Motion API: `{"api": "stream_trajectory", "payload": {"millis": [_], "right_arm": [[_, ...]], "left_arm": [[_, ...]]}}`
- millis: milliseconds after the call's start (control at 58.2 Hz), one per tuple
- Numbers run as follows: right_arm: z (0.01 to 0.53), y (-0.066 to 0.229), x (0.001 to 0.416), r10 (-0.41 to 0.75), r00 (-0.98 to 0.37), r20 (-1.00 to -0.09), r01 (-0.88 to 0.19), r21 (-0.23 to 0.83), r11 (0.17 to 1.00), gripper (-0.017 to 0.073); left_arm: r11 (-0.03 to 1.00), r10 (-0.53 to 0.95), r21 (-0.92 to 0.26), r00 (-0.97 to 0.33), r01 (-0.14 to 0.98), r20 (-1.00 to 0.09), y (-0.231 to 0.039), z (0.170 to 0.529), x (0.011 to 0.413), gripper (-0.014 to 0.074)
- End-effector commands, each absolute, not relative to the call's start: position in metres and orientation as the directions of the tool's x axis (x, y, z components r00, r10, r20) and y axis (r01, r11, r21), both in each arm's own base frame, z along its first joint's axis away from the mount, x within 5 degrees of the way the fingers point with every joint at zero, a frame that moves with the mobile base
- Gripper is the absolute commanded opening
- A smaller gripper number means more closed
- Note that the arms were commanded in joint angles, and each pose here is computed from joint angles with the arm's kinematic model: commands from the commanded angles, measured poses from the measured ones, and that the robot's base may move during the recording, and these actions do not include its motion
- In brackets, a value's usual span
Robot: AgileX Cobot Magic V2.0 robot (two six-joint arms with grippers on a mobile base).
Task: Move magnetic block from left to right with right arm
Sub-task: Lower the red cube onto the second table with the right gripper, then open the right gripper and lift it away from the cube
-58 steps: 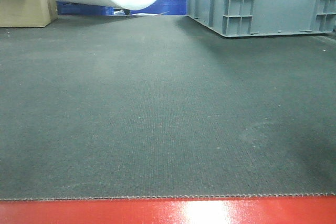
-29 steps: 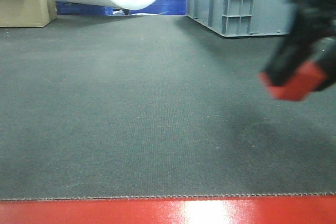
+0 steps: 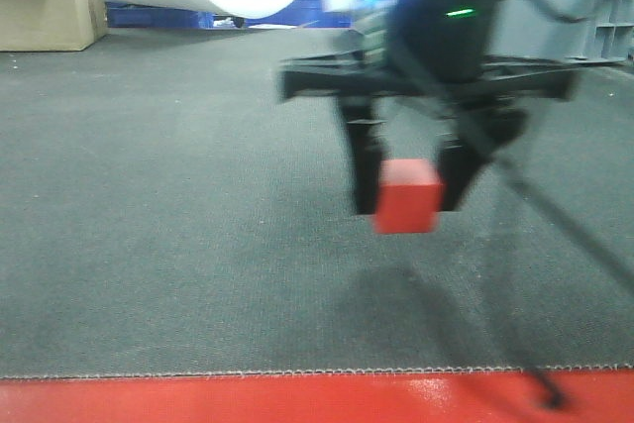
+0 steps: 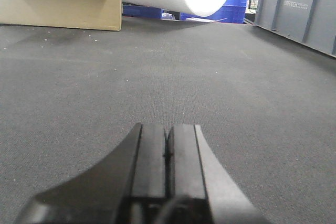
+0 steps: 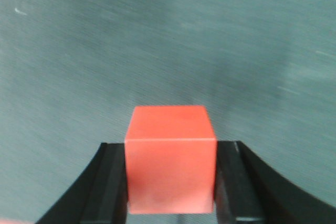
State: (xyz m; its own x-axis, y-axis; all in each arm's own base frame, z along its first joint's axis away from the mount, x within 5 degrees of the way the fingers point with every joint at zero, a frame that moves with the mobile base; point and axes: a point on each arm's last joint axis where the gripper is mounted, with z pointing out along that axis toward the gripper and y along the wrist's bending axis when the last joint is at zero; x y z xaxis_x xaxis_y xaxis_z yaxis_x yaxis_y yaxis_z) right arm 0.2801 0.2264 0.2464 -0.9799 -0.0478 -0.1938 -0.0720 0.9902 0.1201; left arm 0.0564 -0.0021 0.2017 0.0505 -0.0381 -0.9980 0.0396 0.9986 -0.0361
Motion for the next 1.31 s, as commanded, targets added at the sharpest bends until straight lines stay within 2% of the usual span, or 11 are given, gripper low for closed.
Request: {"api": "stream_trajectory", "payload": {"millis": [0, 103, 223, 361, 498, 601, 721, 807, 1151, 1288], "right_arm": [[0.269, 0.243, 0.283, -0.054, -0.964, -0.26, -0.097, 0.155, 0.983, 0.0289], [0.265, 0.263, 0.284, -0.073, -0.966, -0.248, -0.117, 0.17, 0.978, 0.0289], [0.259, 0.276, 0.287, -0.049, -0.973, -0.228, -0.09, 0.173, 0.981, 0.0289], [0.252, 0.279, 0.288, -0.01, -0.982, -0.189, -0.04, 0.156, 0.987, 0.0289], [0.251, 0.279, 0.288, -0.006, -0.983, -0.185, -0.035, 0.154, 0.987, 0.0293], [0.251, 0.279, 0.288, -0.006, -0.983, -0.185, -0.035, 0.154, 0.987, 0.0369], [0.251, 0.279, 0.288, -0.004, -0.983, -0.186, -0.035, 0.159, 0.987, 0.0555], [0.252, 0.28, 0.287, 0.0, -0.984, -0.179, -0.03, 0.17, 0.985, 0.0628], [0.286, 0.272, 0.279, 0.016, -0.968, -0.249, -0.044, 0.236, 0.971, 0.0633], [0.302, 0.264, 0.274, -0.007, -0.957, -0.289, -0.082, 0.246, 0.966, 0.0627]], "left_arm": [[0.998, -0.049, -0.043, 0.129, 0.049, -0.99, -0.002, 0.206, 0.056, -0.0117], [0.998, -0.049, -0.043, 0.129, 0.049, -0.99, -0.002, 0.206, 0.056, -0.0117], [0.998, -0.049, -0.043, 0.129, 0.049, -0.99, -0.002, 0.206, 0.056, -0.0117], [0.998, -0.049, -0.043, 0.129, 0.049, -0.99, -0.002, 0.206, 0.056, -0.0117], [0.998, -0.049, -0.043, 0.129, 0.049, -0.99, -0.002, 0.206, 0.056, -0.0117], [0.998, -0.049, -0.043, 0.129, 0.049, -0.99, -0.002, 0.206, 0.056, -0.0117], [0.998, -0.049, -0.043, 0.129, 0.049, -0.99, -0.002, 0.206, 0.056, -0.0117], [0.998, -0.049, -0.043, 0.129, 0.049, -0.99, -0.002, 0.206, 0.056, -0.0117], [0.998, -0.049, -0.043, 0.129, 0.049, -0.99, -0.002, 0.206, 0.056, -0.0117], [0.998, -0.049, -0.043, 0.129, 0.049, -0.99, -0.002, 0.206, 0.056, -0.0117]]}}
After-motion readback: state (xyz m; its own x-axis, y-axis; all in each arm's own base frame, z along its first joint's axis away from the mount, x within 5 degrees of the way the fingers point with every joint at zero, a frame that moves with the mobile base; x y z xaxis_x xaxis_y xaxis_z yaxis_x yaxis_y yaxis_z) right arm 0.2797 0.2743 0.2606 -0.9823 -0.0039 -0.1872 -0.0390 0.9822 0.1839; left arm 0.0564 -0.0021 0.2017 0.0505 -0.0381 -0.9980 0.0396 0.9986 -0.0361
